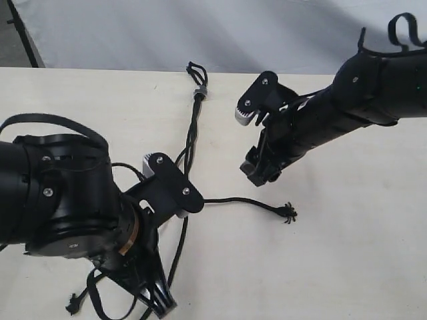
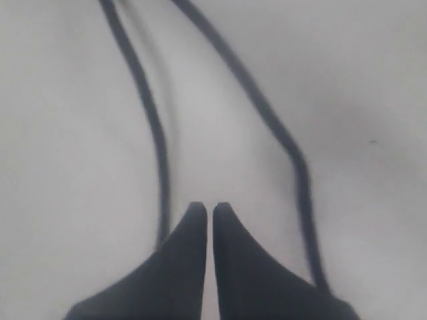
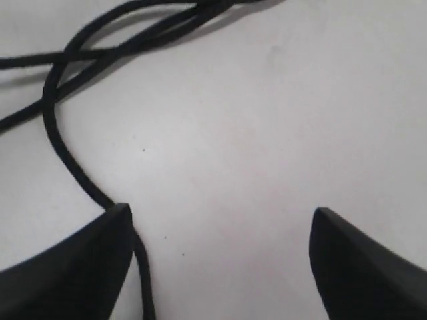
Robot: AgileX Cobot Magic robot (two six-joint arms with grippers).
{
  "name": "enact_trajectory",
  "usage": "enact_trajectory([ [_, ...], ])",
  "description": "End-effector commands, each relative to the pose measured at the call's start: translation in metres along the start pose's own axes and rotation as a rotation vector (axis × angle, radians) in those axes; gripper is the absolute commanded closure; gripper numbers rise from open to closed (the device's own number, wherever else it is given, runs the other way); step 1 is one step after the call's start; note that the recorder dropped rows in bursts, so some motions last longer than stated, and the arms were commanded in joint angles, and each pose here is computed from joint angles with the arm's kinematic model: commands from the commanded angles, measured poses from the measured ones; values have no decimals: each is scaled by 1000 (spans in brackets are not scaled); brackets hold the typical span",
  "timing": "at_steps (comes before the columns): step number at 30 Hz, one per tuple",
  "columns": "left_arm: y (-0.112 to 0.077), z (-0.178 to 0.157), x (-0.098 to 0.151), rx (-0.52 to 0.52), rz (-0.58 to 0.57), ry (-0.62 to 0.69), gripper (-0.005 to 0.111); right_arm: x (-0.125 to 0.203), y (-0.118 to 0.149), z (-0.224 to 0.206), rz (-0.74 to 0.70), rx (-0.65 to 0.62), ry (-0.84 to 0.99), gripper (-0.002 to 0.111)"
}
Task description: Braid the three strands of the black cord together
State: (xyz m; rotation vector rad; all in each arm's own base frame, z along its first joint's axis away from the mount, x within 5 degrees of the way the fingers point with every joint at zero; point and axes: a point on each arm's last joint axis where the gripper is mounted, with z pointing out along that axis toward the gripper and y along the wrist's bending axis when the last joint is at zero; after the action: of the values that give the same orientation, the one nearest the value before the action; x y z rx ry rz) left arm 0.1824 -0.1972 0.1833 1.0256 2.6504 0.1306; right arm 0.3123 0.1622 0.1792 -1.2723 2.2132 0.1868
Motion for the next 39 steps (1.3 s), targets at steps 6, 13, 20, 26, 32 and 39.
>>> enact_trajectory([
  [6,-14,18,18,152,-159,-67,102,12,-34,-23,135,107,-36,39],
  [13,-15,20,19,159,-190,-75,68,18,-42,-25,193,119,-33,39],
  [20,-19,36,20,153,-197,-25,65,18,-42,-25,193,112,-29,39],
  [26,-23,58,25,134,-172,58,82,19,-41,-25,193,107,-26,39],
  [32,-21,49,24,130,-44,42,107,19,-41,-25,193,107,-26,39],
  [39,12,13,21,-112,177,44,107,19,-41,-25,195,107,-26,39],
])
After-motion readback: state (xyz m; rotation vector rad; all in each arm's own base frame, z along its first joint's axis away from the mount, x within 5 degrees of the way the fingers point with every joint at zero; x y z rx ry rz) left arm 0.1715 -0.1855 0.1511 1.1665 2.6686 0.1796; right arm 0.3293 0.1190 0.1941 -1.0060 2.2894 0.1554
